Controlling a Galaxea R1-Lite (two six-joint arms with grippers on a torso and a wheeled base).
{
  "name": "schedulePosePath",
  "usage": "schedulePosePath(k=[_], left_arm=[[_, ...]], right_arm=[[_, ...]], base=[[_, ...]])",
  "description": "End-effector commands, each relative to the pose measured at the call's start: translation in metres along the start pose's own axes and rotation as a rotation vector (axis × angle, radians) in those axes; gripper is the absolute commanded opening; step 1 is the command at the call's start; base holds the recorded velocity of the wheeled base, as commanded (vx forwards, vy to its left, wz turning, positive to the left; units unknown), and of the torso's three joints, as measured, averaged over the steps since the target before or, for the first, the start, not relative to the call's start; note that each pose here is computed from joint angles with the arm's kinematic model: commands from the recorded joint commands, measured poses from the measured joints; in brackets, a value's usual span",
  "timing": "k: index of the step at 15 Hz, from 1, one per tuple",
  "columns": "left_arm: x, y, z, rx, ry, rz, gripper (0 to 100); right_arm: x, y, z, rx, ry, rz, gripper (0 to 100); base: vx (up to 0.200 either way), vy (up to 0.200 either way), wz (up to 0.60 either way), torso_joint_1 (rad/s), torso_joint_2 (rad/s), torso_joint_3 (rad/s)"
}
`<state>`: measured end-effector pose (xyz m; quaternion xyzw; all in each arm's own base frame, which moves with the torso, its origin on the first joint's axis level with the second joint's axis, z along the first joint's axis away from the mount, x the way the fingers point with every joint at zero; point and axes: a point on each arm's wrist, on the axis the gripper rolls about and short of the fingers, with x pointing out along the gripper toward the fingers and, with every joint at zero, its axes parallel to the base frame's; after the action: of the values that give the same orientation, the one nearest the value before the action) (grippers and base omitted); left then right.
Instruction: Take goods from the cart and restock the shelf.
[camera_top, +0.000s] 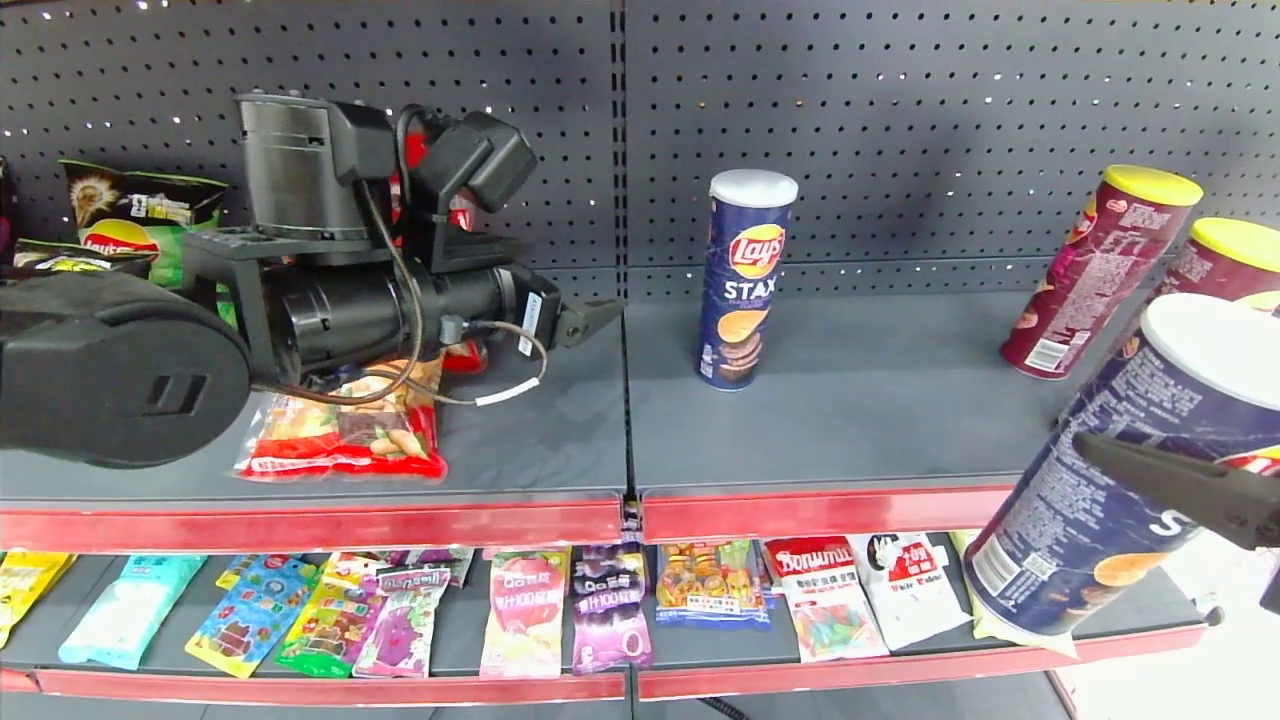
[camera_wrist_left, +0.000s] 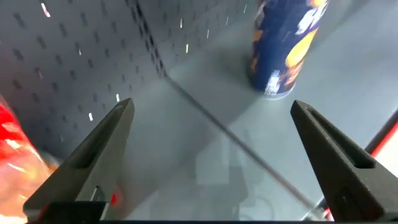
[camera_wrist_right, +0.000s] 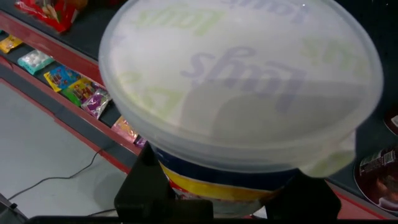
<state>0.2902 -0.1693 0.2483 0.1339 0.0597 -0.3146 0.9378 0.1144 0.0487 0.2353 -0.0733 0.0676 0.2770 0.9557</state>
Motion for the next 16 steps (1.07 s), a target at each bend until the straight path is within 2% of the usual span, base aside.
schedulePosePath(k=[1, 5, 6, 9, 12, 14, 16], left_arm=[[0.006, 0.001, -0.001, -0.002, 0.001, -0.012, 100], [0.03, 0.001, 0.0, 0.002, -0.032, -0.058, 100], [0.041, -0.003, -0.001, 0.005, -0.04, -0.117, 100], [0.062, -0.011, -0.006, 0.007, -0.038, -0.155, 100], [0.059, -0.014, 0.001, 0.013, -0.06, -0.183, 100], [0.047, -0.013, 0.001, 0.016, -0.027, -0.178, 100], [0.033, -0.012, 0.004, 0.058, 0.001, -0.126, 100]], right_arm=[[0.004, 0.0, -0.001, 0.002, 0.012, 0.003, 0], [0.006, -0.001, 0.001, 0.002, 0.015, 0.003, 0], [0.006, -0.001, 0.001, 0.002, 0.012, 0.003, 0], [0.004, -0.001, 0.002, 0.001, 0.006, -0.003, 0], [0.003, -0.001, 0.003, 0.0, 0.0, -0.005, 0], [0.003, -0.001, 0.003, 0.0, -0.001, -0.005, 0], [0.004, -0.001, 0.003, -0.002, 0.002, -0.003, 0]], base=[[0.0, 0.0, 0.0, 0.0, 0.0, 0.0], [0.0, 0.0, 0.0, 0.0, 0.0, 0.0], [0.0, 0.0, 0.0, 0.0, 0.0, 0.0], [0.0, 0.0, 0.0, 0.0, 0.0, 0.0], [0.0, 0.0, 0.0, 0.0, 0.0, 0.0], [0.0, 0.0, 0.0, 0.0, 0.0, 0.0], [0.0, 0.0, 0.0, 0.0, 0.0, 0.0]])
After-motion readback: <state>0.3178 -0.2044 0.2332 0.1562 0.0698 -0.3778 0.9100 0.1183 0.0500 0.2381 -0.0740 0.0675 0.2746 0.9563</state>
